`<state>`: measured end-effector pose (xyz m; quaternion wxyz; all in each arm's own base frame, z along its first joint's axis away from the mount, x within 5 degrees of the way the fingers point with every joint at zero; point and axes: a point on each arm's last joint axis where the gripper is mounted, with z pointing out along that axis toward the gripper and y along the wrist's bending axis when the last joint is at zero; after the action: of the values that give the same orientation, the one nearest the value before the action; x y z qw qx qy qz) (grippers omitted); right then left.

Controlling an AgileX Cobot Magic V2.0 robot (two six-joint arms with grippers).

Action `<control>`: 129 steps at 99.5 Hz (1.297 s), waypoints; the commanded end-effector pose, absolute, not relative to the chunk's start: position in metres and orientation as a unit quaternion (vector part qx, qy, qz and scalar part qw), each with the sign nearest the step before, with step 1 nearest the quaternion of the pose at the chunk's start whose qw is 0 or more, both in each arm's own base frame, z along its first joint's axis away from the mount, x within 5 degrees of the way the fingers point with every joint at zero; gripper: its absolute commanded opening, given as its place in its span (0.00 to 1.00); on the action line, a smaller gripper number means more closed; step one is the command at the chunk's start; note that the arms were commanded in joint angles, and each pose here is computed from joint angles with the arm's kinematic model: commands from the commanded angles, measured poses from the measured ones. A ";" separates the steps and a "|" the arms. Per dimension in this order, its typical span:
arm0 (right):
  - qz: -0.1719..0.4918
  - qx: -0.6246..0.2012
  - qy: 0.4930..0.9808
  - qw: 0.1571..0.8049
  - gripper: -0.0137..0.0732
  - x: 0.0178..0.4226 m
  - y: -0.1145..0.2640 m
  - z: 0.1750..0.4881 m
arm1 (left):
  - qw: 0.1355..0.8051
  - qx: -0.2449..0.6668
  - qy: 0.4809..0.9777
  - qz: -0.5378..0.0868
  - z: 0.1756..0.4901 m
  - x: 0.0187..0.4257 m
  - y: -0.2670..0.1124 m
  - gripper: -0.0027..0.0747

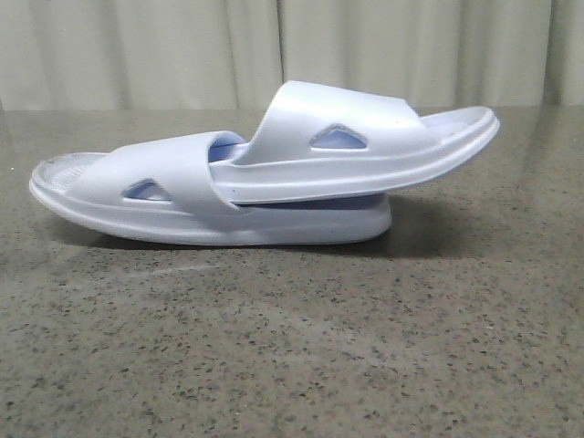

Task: Insert blue slippers together front up

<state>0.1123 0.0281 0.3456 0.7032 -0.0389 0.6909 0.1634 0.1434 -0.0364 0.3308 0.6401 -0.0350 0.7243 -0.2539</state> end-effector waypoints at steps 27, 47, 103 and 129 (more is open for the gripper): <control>0.074 -0.067 0.630 0.770 0.61 0.070 0.016 0.346 | 0.730 0.015 0.651 -0.209 0.325 0.074 -0.025 0.57; 0.053 -0.076 0.599 0.795 0.61 0.043 0.013 0.320 | 0.730 -0.009 0.657 -0.185 0.292 0.066 -0.018 0.57; 0.021 -0.074 0.603 0.794 0.45 0.038 0.008 0.269 | 0.702 -0.020 0.690 -0.174 0.257 0.070 -0.017 0.35; 0.022 -0.073 0.603 0.794 0.04 0.038 0.008 0.269 | 0.702 -0.021 0.690 -0.174 0.257 0.070 -0.017 0.06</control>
<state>0.0430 0.0120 0.2591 0.7748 -0.0851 0.6253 0.0383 0.0698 -0.0178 0.2487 0.6945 -0.0166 0.6981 -0.1737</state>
